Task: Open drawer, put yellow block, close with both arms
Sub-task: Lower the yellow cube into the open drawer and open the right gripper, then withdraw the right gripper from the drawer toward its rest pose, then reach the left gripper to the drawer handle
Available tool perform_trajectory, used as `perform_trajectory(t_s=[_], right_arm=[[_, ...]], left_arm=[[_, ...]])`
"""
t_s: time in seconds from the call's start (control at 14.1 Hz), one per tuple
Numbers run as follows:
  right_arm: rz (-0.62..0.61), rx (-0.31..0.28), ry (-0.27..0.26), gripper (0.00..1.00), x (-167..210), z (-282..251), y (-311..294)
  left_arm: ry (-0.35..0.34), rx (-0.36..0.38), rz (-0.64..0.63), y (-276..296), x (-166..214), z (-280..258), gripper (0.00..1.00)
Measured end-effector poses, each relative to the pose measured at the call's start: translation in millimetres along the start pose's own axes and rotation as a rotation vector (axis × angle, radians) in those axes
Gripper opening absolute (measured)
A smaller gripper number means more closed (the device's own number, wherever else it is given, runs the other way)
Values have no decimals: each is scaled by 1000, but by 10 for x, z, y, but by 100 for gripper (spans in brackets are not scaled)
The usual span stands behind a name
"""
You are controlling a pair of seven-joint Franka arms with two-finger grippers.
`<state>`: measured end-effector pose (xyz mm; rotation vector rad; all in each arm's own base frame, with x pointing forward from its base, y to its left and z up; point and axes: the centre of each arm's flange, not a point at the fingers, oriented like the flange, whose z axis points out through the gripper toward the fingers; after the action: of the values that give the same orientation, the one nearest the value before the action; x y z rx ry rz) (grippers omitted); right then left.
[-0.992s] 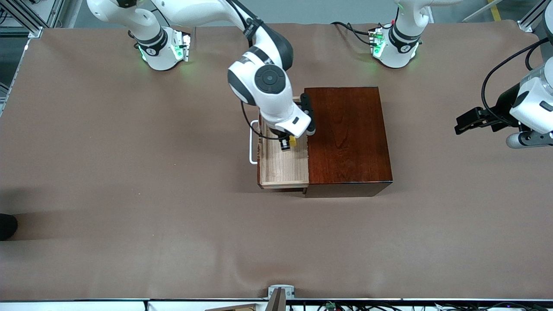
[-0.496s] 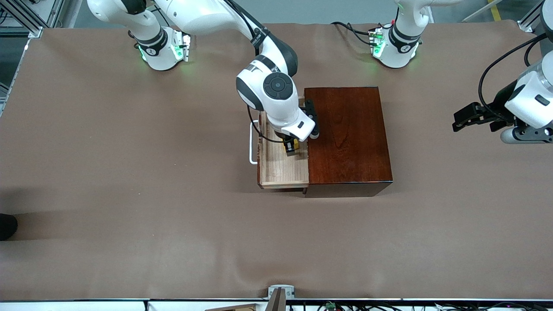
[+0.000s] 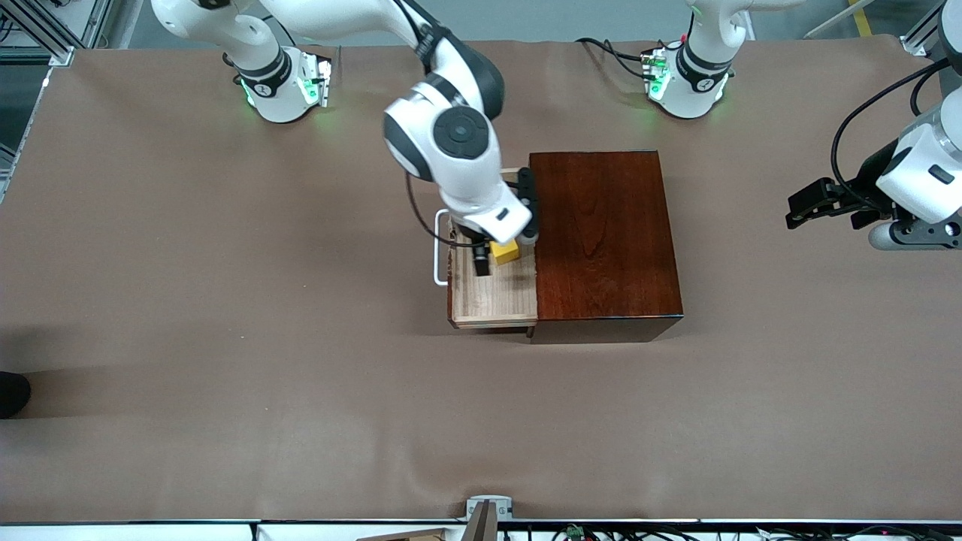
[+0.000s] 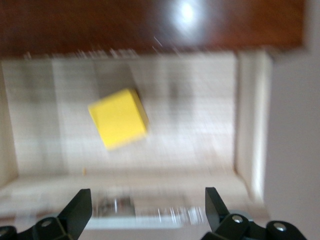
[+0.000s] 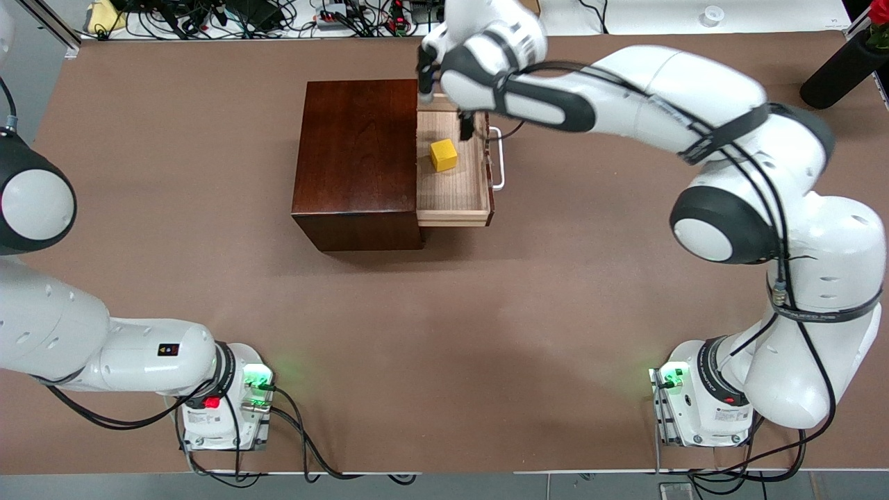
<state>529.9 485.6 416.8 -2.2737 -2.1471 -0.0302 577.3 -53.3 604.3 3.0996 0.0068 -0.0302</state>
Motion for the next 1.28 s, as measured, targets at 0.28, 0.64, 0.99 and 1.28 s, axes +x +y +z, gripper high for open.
perform_trajectory(t_s=[0.28,0.64,0.99,1.28], right_arm=[[262,-2,-99,100,-988,-587,489],[576,-44,-173,100,-2697,-1308,1077],[903,3,-122,100,-4066,-1641,1259],[1157,76,-74,100,-4192,-1823,1063]], left_arm=[[2,0,-3,-19,4,-3,100],[5,0,39,4,4,-8,100],[-7,-3,315,579,-6,107,100],[5,-27,711,1656,-122,182,100]])
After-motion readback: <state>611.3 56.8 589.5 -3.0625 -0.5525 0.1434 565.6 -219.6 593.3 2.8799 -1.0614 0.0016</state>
